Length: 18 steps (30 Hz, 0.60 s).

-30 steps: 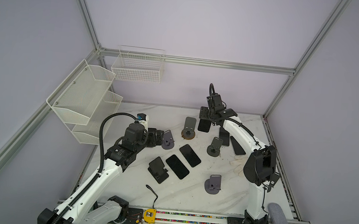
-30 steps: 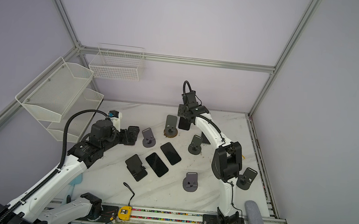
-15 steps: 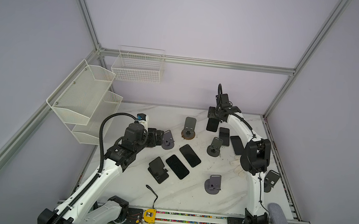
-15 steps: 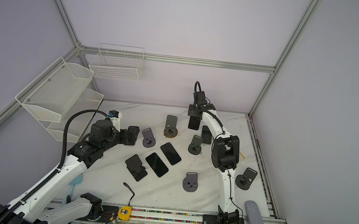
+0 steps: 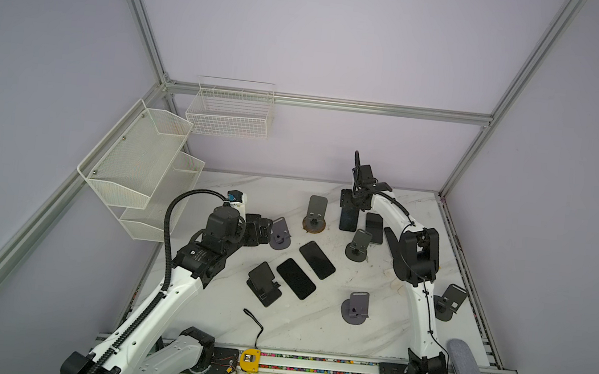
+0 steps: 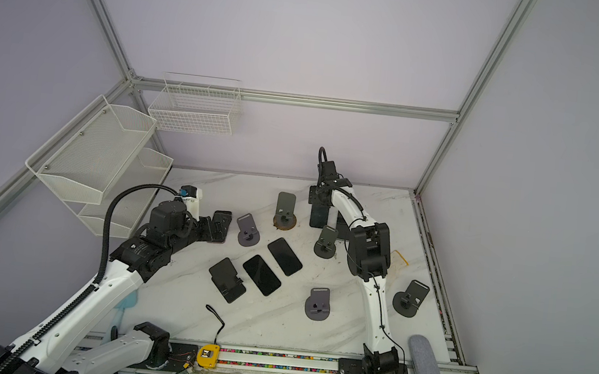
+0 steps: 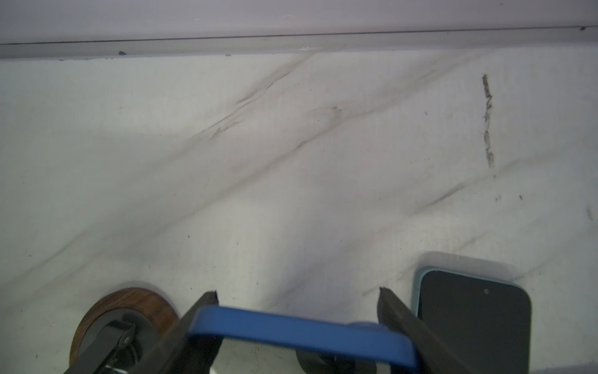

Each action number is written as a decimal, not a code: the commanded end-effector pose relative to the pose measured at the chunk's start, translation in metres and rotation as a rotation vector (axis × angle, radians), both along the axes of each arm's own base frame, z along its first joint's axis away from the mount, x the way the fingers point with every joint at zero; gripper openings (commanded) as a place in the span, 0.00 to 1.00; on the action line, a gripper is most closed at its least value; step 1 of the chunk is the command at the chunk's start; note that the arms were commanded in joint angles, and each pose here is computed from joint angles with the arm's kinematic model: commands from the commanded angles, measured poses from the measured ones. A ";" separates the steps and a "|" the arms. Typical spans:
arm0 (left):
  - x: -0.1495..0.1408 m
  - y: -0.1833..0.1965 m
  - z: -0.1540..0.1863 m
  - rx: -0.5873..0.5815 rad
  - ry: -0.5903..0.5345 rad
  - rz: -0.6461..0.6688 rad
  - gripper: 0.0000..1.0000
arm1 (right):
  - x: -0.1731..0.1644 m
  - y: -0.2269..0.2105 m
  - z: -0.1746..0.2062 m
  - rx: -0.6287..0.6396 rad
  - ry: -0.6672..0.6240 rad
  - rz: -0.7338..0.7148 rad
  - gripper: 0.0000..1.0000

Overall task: Remove the phone from the phone stand
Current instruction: Place the phone at the top-center of the table.

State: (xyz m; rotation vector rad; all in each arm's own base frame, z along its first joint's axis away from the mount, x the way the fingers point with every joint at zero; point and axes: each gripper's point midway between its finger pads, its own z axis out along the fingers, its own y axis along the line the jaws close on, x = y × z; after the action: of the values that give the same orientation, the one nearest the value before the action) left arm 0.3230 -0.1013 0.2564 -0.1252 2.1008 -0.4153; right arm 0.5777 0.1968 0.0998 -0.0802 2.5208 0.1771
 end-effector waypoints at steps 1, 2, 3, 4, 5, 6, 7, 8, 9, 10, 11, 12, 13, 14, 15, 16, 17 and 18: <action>-0.002 0.001 -0.006 -0.019 -0.001 0.000 1.00 | -0.011 0.003 -0.016 0.001 0.054 0.026 0.56; -0.003 -0.001 -0.006 -0.022 0.000 -0.006 1.00 | -0.013 0.004 -0.020 0.000 0.064 0.025 0.56; -0.003 0.000 -0.007 -0.022 0.003 -0.004 1.00 | -0.015 0.003 -0.023 -0.003 0.076 0.023 0.56; -0.003 0.001 -0.008 -0.023 0.003 0.005 1.00 | -0.016 0.002 -0.027 -0.009 0.091 0.022 0.56; -0.002 0.002 -0.009 -0.026 0.002 0.013 1.00 | -0.018 0.001 -0.029 -0.010 0.100 0.019 0.56; -0.002 0.002 -0.009 -0.032 0.000 0.015 1.00 | -0.020 0.000 -0.032 -0.012 0.109 0.015 0.56; -0.002 0.001 -0.009 -0.036 0.002 0.011 1.00 | -0.021 0.000 -0.033 -0.011 0.110 0.013 0.56; -0.002 0.000 -0.008 -0.040 0.001 0.006 1.00 | -0.022 0.000 -0.035 -0.008 0.113 0.013 0.56; -0.002 0.000 -0.009 -0.039 0.003 0.006 1.00 | -0.023 0.001 -0.037 -0.004 0.117 0.015 0.56; -0.002 0.001 -0.011 -0.037 0.004 0.013 1.00 | -0.023 0.000 -0.039 -0.004 0.121 0.009 0.56; -0.002 0.002 -0.012 -0.038 0.005 0.022 1.00 | -0.024 0.000 -0.040 -0.009 0.126 0.006 0.56; -0.002 0.003 -0.013 -0.038 0.005 0.026 0.99 | -0.025 -0.002 -0.042 -0.010 0.130 0.002 0.56; -0.002 0.003 -0.013 -0.040 0.004 0.026 1.00 | -0.026 -0.001 -0.043 -0.008 0.131 0.003 0.56; -0.002 0.002 -0.013 -0.043 0.007 0.020 1.00 | -0.027 0.000 -0.047 0.002 0.136 0.005 0.56; -0.003 0.001 -0.013 -0.045 0.006 0.017 1.00 | -0.027 0.002 -0.049 0.010 0.141 0.005 0.56; -0.003 0.001 -0.014 -0.046 0.009 0.020 1.00 | -0.028 0.002 -0.053 0.007 0.147 0.003 0.56; -0.003 0.002 -0.014 -0.047 0.009 0.028 1.00 | -0.029 0.001 -0.054 0.002 0.152 -0.003 0.56; -0.002 0.003 -0.015 -0.051 0.007 0.034 0.99 | -0.029 -0.001 -0.056 -0.003 0.156 -0.007 0.56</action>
State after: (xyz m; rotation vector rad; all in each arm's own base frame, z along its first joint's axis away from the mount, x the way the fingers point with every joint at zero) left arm 0.3217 -0.1015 0.2469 -0.1609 2.1125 -0.4368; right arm 0.5565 0.1973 0.0615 -0.0657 2.6283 0.2078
